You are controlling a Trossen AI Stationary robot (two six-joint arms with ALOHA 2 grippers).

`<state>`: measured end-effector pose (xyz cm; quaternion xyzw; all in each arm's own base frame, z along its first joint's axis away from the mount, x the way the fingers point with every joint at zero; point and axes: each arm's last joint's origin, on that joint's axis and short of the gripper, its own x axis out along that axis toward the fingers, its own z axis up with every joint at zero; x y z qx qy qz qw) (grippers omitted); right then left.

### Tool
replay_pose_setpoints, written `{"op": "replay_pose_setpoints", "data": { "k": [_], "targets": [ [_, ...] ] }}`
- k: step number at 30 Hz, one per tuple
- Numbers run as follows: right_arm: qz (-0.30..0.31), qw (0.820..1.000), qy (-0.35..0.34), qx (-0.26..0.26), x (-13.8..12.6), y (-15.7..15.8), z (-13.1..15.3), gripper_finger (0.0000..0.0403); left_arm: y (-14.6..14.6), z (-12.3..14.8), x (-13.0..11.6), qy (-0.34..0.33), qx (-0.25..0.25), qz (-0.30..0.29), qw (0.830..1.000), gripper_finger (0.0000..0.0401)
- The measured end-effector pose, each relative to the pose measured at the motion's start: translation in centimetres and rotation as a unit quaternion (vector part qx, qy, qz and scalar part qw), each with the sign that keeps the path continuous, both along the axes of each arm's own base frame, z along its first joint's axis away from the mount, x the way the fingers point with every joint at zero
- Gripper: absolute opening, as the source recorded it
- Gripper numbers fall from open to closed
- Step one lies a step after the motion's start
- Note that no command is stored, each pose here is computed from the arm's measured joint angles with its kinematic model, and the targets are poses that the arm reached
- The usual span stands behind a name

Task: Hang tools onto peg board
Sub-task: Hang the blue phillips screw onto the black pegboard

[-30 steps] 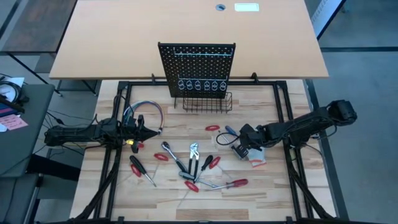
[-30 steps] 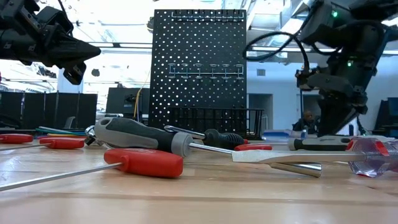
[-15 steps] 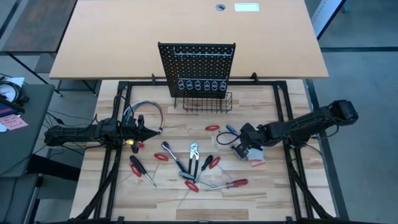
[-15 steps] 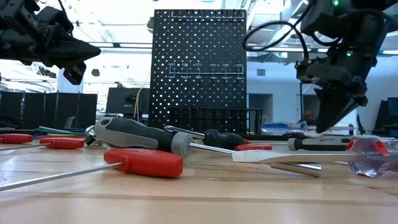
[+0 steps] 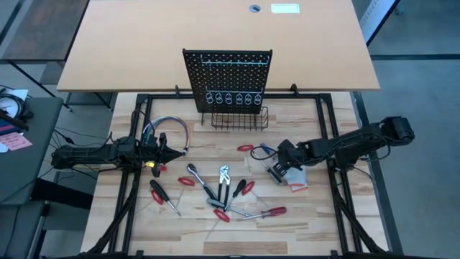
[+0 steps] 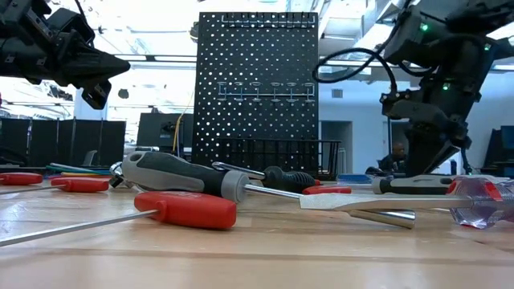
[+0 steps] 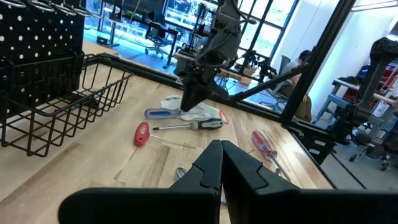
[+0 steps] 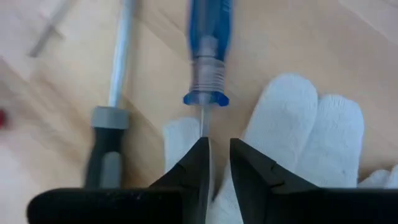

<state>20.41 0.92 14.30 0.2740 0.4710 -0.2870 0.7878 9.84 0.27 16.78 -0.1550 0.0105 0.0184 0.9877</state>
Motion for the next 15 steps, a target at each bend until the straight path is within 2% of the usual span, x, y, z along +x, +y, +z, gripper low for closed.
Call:
{"op": "replay_pose_setpoints", "data": {
  "k": [6,15],
  "targets": [
    [0.02,1.0,-0.024,-0.001,0.49,0.04,0.21,0.0073,0.0,-0.01,0.0,0.0,0.0,0.0,1.0,0.0],
    [0.028,1.0,-0.007,-0.004,0.65,0.06,-0.4,0.0093,-0.01,-0.01,0.0,0.0,-0.004,-0.002,1.0,0.0]
  ]
}}
